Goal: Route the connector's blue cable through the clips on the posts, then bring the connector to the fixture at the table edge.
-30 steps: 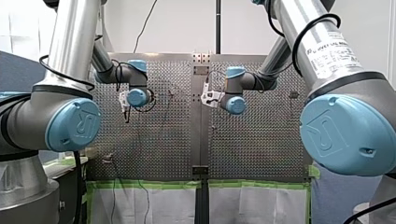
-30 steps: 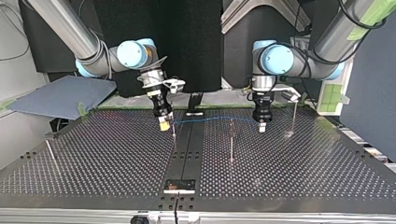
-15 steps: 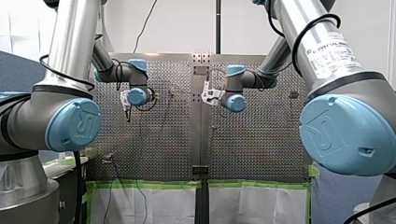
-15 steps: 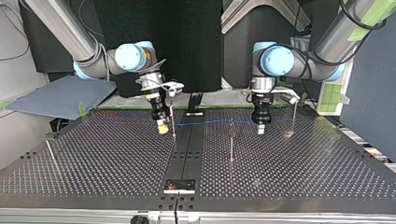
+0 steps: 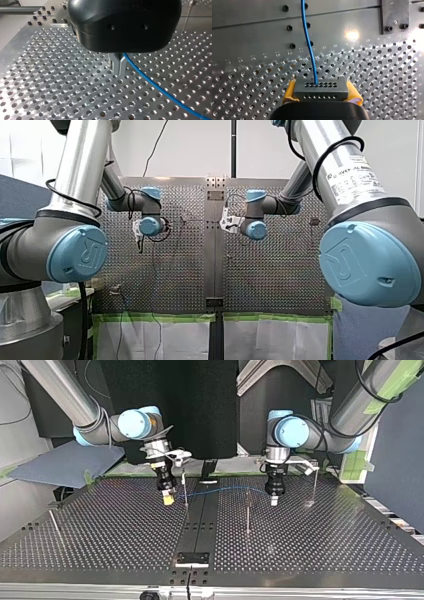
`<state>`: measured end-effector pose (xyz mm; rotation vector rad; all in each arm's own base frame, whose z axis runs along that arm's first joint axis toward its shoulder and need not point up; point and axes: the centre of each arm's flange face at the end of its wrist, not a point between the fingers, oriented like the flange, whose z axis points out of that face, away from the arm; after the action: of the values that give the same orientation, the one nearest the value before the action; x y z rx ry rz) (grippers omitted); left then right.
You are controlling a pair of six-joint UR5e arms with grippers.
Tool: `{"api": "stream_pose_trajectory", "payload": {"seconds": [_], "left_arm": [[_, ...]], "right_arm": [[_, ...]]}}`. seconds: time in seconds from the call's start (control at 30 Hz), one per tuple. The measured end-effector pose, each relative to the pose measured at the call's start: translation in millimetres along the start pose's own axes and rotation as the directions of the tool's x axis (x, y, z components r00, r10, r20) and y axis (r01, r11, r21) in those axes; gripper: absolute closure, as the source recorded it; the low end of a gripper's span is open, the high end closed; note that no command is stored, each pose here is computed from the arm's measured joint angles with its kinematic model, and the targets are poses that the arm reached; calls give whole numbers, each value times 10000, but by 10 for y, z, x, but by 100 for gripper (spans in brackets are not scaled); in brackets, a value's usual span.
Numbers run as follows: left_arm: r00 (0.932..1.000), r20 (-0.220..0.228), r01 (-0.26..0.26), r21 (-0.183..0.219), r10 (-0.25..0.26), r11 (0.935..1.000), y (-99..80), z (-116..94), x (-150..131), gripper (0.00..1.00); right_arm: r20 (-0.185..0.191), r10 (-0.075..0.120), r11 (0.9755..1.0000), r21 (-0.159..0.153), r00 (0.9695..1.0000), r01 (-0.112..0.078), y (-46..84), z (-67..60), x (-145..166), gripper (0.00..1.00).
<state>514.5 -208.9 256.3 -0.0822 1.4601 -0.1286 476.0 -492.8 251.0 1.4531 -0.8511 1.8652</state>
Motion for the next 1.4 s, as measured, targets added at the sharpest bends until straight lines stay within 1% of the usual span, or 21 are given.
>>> {"api": "stream_pose_trajectory", "payload": {"seconds": [0.63,0.87,1.07,1.4], "left_arm": [[9993,313,224,155,-229,9996,-54,187,-190,100],[9998,38,174,143,-175,9997,-57,258,-83,100],[9997,134,200,115,-202,9997,-41,339,-131,100],[9997,120,210,58,-211,9998,-23,370,-159,100]], "right_arm": [[-228,-78,9998,-195,9997,74,238,126,125,100],[-297,-111,9996,-246,9995,104,317,163,165,100],[-301,-126,9995,-287,9995,117,360,172,175,100],[-356,-183,9989,-448,9992,167,520,196,197,100]]}}
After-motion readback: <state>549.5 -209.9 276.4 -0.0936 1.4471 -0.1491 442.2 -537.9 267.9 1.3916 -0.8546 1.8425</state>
